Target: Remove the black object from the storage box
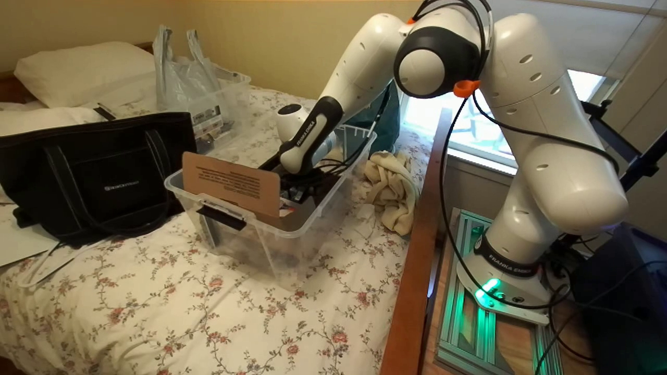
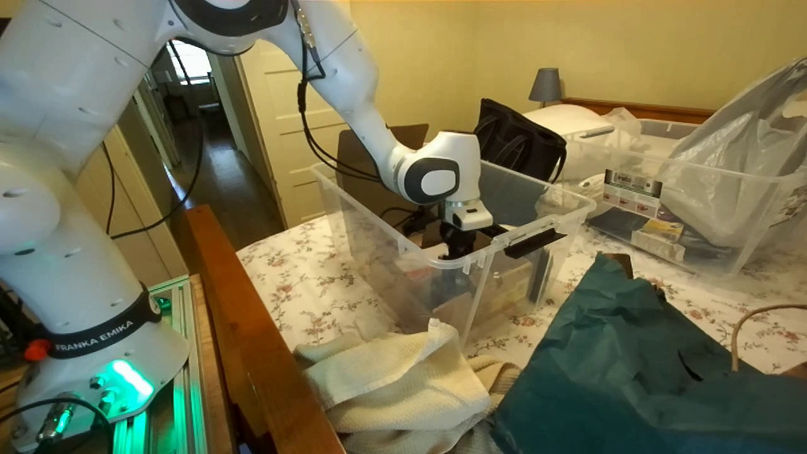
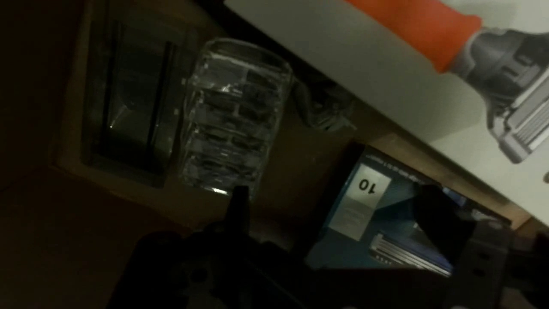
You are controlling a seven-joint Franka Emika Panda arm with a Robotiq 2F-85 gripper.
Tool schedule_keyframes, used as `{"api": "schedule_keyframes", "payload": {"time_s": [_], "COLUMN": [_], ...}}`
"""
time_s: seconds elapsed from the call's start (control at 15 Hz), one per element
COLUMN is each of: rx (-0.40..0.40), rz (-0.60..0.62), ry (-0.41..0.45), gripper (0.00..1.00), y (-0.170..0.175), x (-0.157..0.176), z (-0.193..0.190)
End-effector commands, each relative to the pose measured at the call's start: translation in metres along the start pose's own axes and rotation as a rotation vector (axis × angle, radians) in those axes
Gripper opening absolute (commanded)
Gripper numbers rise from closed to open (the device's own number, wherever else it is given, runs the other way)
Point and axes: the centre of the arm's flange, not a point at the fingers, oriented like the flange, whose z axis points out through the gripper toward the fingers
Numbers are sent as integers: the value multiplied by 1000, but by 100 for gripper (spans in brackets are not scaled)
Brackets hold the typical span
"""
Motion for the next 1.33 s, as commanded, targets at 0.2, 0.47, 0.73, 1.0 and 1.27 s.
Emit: {"api": "schedule_keyframes", "payload": {"time_s": [0.2, 0.47, 0.73, 1.0, 1.27], "rx": [99, 140, 171, 199, 200], "rz": [138, 187, 231, 259, 279], "ry": [48, 79, 97, 107, 114], "gripper": [100, 100, 86, 53, 31], "y": [-4, -6, -7, -7, -3], "x": [4, 5, 7, 7, 9], "z": [13, 16, 18, 17, 15]}}
